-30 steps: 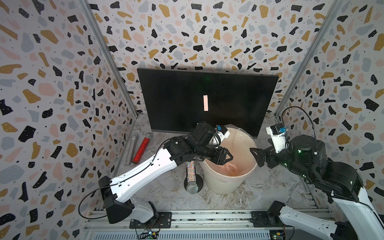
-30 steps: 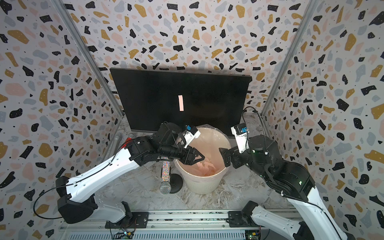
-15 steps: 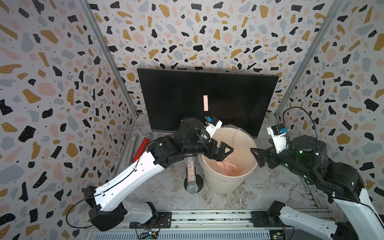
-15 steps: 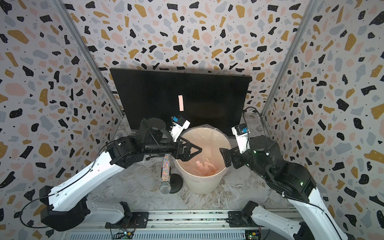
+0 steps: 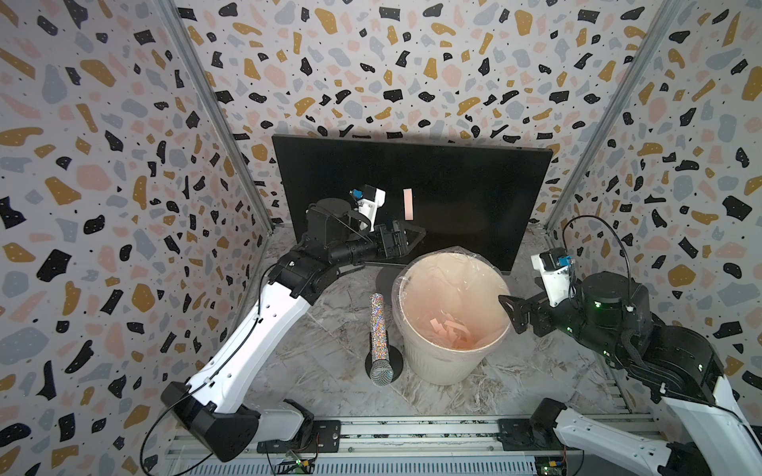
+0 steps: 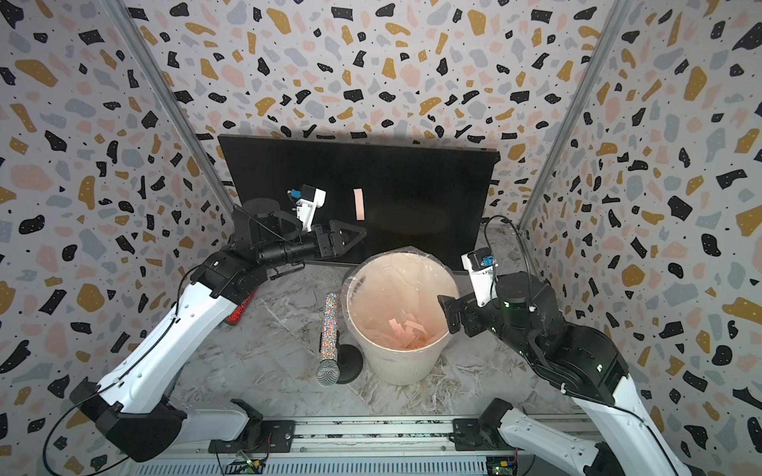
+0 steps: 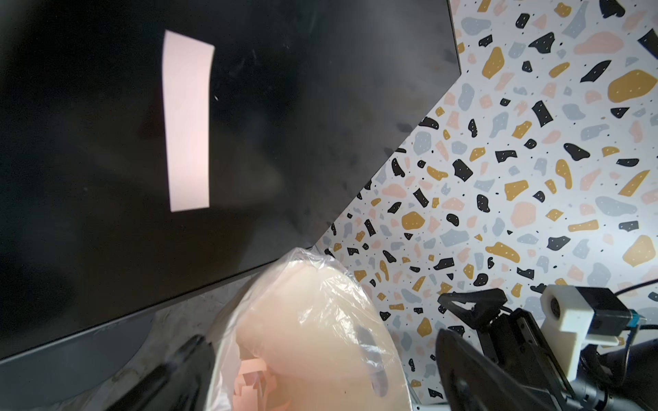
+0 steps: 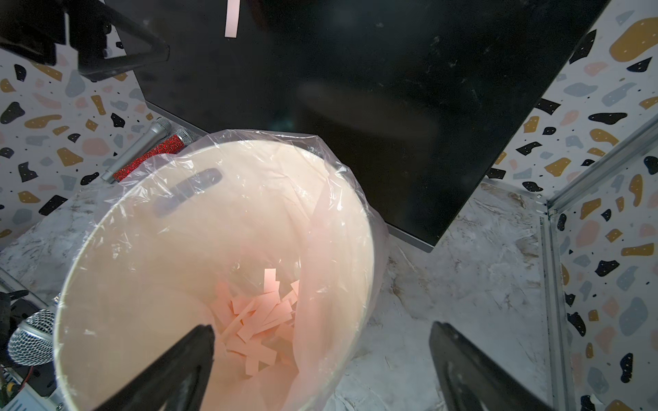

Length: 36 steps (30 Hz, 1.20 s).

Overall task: Remove the sticky note from the monitor
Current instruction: Tear off the sticky note from the monitor.

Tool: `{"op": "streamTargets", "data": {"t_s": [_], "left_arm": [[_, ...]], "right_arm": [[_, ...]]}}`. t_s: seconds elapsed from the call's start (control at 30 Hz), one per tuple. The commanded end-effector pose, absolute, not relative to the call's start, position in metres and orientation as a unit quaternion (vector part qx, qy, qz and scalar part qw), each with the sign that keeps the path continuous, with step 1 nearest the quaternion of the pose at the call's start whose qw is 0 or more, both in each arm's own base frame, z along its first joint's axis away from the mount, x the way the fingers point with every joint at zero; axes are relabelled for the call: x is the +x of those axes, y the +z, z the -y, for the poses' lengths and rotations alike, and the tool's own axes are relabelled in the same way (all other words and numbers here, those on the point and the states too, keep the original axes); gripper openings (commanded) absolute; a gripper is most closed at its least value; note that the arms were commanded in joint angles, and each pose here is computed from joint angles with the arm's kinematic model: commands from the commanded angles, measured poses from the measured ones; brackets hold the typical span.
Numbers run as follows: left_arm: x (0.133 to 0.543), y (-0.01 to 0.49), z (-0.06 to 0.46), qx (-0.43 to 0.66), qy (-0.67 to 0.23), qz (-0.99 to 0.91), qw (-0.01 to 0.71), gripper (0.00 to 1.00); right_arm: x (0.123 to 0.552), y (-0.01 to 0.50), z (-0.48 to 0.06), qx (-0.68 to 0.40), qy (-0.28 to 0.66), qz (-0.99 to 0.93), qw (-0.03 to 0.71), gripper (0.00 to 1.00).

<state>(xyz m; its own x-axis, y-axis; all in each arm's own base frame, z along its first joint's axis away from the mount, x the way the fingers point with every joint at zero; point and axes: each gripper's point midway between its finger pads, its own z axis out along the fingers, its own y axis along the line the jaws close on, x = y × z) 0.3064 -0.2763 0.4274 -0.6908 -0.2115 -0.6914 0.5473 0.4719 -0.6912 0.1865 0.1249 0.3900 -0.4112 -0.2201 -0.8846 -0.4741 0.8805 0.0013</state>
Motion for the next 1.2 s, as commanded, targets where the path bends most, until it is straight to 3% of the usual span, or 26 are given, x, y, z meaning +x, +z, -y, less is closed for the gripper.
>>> {"op": "streamTargets", "data": {"t_s": [0.0,0.43,1.17], "left_arm": [[0.316,0.441,0.286,0.117,-0.553,-0.739,0.367,1.0],[0.362,0.426,0.299,0.097,-0.589,-0.728,0.336,0.81],[0.387,0.44,0.293,0.087,-0.597,-0.715,0.355,0.56]], "right_arm": [[0.186,0.394,-0.12,-0.205,0.12,-0.826,0.511,1.0],[0.187,0.392,-0.118,-0.207,0.115,-0.826,0.511,1.0],[0.187,0.392,-0.117,-0.207,0.112,-0.825,0.513,1.0]]}}
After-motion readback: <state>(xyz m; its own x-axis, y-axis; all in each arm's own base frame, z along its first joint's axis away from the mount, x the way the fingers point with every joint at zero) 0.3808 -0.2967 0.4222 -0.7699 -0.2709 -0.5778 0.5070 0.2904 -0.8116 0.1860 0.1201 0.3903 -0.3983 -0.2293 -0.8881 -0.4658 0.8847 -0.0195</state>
